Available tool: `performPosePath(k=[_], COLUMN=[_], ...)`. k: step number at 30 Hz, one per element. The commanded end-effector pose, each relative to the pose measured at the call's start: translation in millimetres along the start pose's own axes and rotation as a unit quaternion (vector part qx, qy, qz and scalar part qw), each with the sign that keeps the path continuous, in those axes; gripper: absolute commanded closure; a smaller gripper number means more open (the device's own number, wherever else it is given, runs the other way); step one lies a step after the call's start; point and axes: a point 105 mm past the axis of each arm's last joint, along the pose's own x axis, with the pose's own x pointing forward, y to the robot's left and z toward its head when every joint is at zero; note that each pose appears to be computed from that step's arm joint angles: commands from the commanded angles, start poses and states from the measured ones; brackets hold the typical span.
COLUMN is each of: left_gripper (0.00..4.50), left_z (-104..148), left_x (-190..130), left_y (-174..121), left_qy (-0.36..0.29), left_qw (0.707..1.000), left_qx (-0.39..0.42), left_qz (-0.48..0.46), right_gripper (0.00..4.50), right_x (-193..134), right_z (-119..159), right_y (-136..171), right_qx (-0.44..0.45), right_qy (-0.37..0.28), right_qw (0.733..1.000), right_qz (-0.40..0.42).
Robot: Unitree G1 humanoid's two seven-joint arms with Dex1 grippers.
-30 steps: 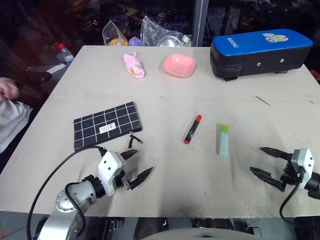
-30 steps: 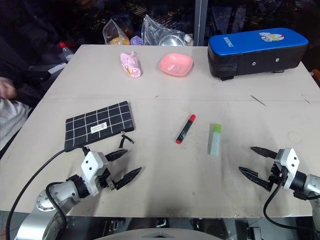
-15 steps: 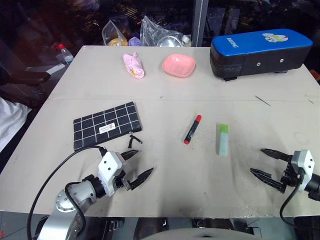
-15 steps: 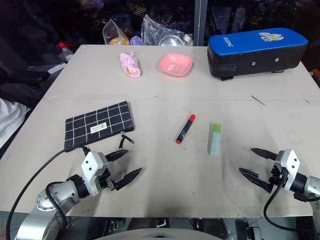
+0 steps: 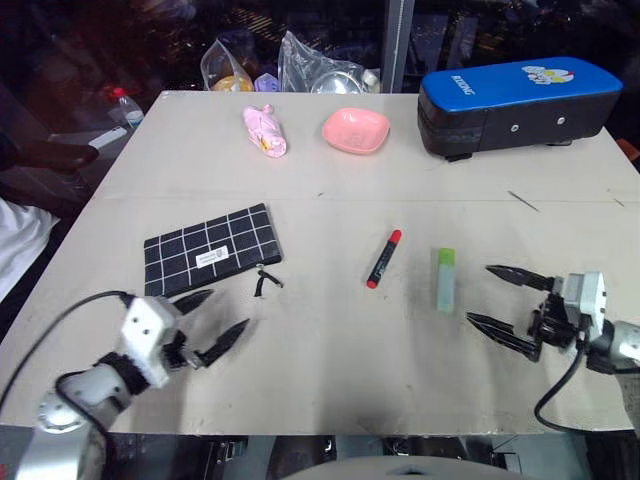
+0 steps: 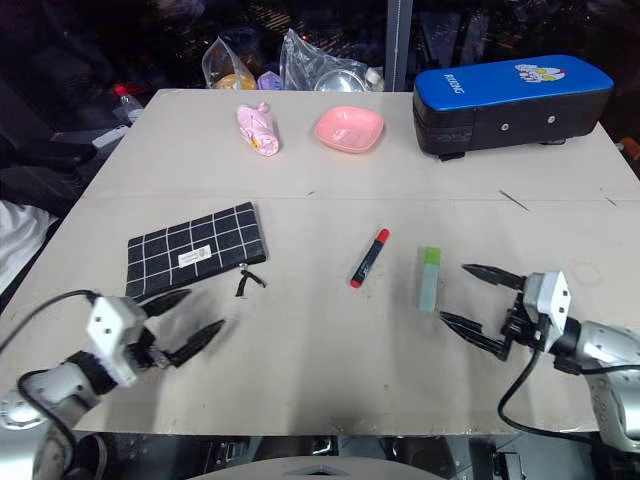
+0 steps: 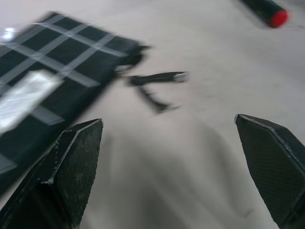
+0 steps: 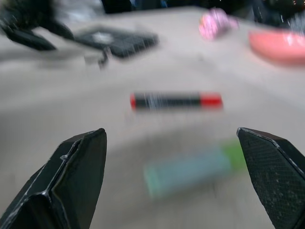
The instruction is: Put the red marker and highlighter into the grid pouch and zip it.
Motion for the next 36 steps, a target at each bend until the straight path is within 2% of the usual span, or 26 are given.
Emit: performPosePath(k=[1, 6, 11, 18, 24, 30, 36], left_gripper=[0.0, 0.0, 0.0, 0.0, 0.0, 0.0, 0.0], left_z=[3.2, -0.5, 3.9, 9.5, 8.9, 4.1, -1.2], left_x=[-26.2, -42.8, -54.1, -57.2, -28.3, 0.1, 20.0], left_y=[39.0, 78.2, 107.1, 137.9, 132.4, 125.5, 91.4], left_qy=[0.003, 0.022, 0.068, 0.117, 0.126, 0.134, 0.085], left_qw=[0.998, 0.99, 0.969, 0.915, 0.877, 0.847, 0.827], left_qx=[0.025, 0.054, 0.191, 0.35, 0.453, 0.511, 0.553], left_qz=[0.059, 0.125, 0.138, 0.163, 0.099, 0.046, -0.049], right_gripper=[0.08, 0.08, 0.08, 0.08, 0.08, 0.08, 0.08], right_x=[20.1, 26.8, 27.1, 25.8, 23.0, 21.3, 17.2], right_z=[20.9, 25.4, 24.5, 24.0, 23.8, 22.7, 21.7], right_y=[9.8, 9.3, 8.9, 9.7, 7.6, 6.9, 5.0], right_qx=[-0.006, -0.005, -0.006, -0.008, -0.01, -0.012, -0.016], right_qy=[-0.035, -0.039, -0.038, -0.037, -0.035, -0.034, -0.032], right_qw=[0.999, 0.999, 0.999, 0.999, 0.999, 0.999, 0.999], right_qz=[0.033, 0.036, 0.035, 0.028, 0.024, 0.02, 0.007])
